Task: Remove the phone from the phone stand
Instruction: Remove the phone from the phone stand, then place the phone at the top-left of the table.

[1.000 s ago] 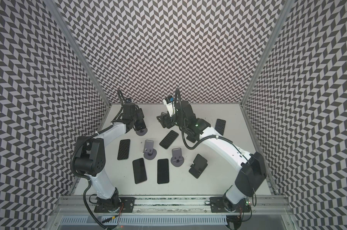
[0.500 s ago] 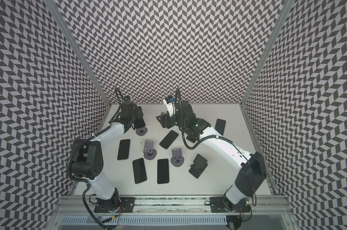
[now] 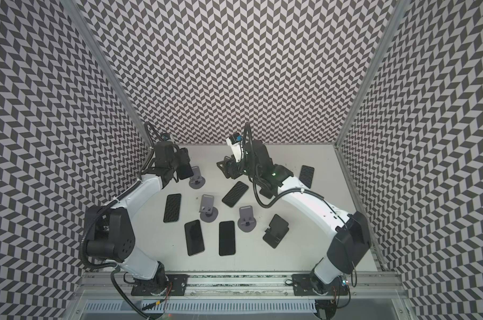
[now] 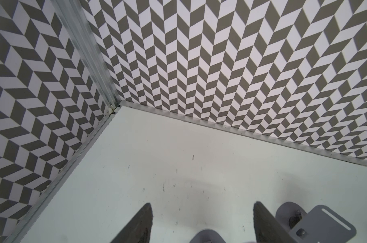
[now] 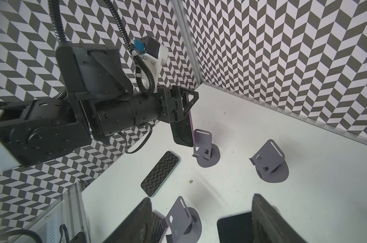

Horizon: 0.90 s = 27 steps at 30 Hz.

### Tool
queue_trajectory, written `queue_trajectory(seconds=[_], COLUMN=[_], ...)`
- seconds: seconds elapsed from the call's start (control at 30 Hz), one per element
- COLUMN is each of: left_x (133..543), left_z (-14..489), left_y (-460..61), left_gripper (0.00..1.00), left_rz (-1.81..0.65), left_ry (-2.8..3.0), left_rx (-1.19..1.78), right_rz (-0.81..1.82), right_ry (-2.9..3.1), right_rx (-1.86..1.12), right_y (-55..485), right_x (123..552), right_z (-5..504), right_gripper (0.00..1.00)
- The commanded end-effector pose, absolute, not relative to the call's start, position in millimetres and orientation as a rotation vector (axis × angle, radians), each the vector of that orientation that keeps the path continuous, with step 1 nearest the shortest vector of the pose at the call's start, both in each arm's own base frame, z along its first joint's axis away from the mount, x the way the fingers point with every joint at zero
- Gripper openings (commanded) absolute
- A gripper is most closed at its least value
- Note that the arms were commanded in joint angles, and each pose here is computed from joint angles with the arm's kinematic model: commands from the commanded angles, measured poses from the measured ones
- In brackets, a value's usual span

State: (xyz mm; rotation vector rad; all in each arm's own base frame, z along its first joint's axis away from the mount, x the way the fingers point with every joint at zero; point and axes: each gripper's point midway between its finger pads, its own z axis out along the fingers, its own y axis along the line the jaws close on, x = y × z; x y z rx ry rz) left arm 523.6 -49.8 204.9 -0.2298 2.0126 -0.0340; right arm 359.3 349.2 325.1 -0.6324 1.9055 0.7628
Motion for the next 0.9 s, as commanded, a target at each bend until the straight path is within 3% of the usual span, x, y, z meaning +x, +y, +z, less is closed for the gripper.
queue_trajectory(seconds=[0.0,0.87], left_x=[519,491], left_z=[246,253], left_y=[-46,5], left_gripper=[0.46,0.44], left_rz=[-0.056,-0.019], left_ry=[1.926,1.918], left_rx=[-0.229,-0.309], right_rz=[0.791,0.832], right_ry=[1.826,1.823], right_rx=[-0.623,-0.637], right_y=[351,355], right_x=[360,356], right_z=[351,349], right_gripper=[0.72,0.72])
